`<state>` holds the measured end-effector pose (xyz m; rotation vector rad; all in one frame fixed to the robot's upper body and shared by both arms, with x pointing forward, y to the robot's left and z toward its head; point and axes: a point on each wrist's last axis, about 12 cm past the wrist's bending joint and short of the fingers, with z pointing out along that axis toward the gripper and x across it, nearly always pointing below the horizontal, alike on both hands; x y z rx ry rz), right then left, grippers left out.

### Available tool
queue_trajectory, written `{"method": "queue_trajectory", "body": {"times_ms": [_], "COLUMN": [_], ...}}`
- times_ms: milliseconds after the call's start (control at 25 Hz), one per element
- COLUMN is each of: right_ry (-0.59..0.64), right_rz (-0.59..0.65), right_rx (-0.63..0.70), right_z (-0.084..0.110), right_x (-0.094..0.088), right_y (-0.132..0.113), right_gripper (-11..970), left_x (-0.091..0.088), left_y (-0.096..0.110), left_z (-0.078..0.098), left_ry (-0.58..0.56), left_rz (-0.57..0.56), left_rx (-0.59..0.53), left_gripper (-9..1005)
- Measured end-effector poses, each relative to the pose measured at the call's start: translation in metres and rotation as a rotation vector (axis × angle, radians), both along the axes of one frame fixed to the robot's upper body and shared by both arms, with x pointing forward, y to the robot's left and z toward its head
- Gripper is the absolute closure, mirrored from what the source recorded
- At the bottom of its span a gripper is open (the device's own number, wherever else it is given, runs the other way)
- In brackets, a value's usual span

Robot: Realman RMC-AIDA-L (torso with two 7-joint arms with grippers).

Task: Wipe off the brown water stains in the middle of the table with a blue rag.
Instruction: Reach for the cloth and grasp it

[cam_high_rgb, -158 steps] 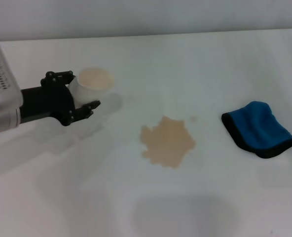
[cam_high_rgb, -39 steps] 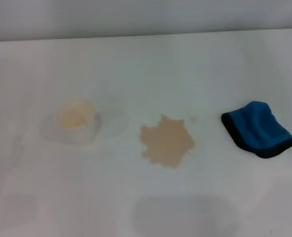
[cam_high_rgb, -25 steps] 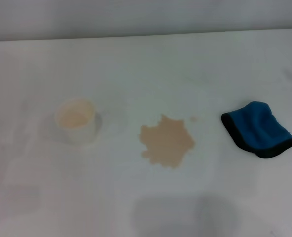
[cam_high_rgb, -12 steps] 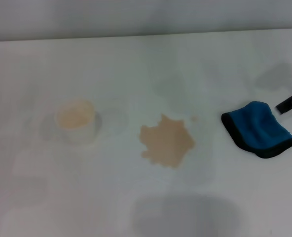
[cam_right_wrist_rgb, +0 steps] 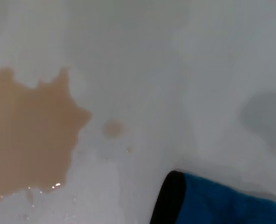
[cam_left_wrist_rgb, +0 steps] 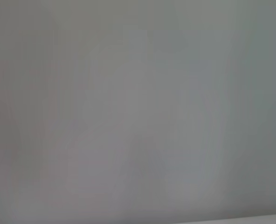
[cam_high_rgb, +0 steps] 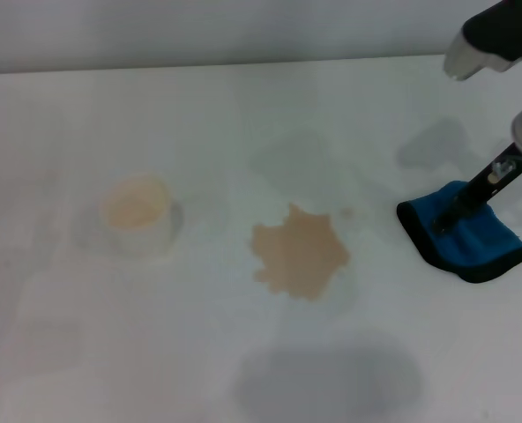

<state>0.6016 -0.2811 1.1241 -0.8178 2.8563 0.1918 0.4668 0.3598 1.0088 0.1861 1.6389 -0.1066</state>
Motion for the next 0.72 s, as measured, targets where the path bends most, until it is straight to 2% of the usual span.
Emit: {"method": "queue_trajectory", "body": {"times_ms": [320,720], "right_ry": [0.002,0.018], "right_rz": [0.018,0.016], "right_rx": [-0.042,-0.085], "right_z": [-0.0060,-0.0106], "right_x": [0.0010,-0.0024], "right_y": [0.0083,0.0079], "right_gripper": [188,259], "left_x": [-0.0003,-0.0003], "left_y": [-0.0011,-0.0026], "left_z": [0.0000,-0.0002], "left_ry": [-0.002,-0.003], "left_rz": [-0.004,-0.012], "left_rx": [-0.001,-0.001], "left_gripper": [118,119]}}
